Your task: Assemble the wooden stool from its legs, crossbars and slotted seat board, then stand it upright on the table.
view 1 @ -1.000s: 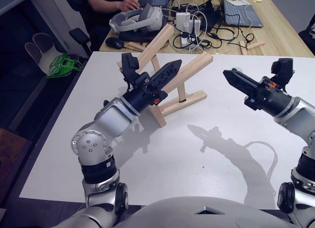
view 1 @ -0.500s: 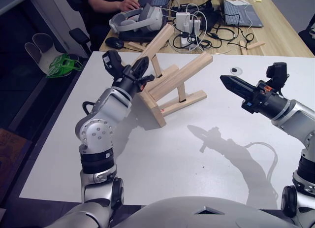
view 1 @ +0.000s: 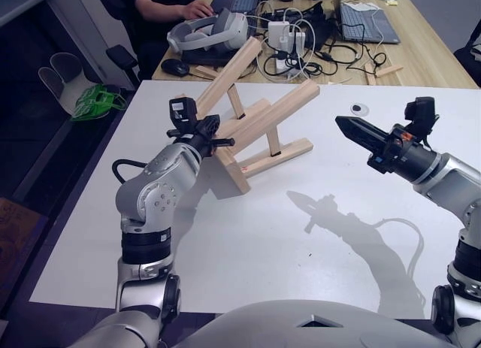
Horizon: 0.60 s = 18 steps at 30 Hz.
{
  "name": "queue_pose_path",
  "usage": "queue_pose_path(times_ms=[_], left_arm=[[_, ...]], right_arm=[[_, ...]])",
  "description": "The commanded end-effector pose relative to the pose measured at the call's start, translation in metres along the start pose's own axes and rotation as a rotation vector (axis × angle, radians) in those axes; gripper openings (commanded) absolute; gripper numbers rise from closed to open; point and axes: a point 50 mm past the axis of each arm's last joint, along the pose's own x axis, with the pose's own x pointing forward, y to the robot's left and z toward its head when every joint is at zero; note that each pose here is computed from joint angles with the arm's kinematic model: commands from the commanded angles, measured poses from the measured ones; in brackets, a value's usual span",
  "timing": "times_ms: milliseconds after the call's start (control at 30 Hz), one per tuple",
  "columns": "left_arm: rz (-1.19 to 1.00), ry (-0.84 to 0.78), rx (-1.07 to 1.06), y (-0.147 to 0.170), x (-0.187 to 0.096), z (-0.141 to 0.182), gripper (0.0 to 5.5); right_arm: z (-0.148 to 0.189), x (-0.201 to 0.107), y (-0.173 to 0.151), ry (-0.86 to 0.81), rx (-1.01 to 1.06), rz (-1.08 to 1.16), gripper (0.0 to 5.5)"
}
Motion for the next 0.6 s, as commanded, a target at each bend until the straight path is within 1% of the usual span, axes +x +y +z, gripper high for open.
queue_pose_path(times_ms=[33, 233, 600], left_arm=[[0.130, 0.202, 0.008, 0.019, -0.007, -0.041, 0.04], [0.117, 0.273, 0.001, 0.011, -0.015, -0.054, 0.04], [0.080, 0.342, -0.014, 0.006, -0.018, -0.061, 0.04]], right_arm=[[0.000, -0.001, 0.000, 0.015, -0.019, -0.012, 0.00], [0.001, -0.001, 0.000, 0.019, -0.022, -0.011, 0.00], [0.004, 0.001, -0.002, 0.010, -0.033, -0.016, 0.00]])
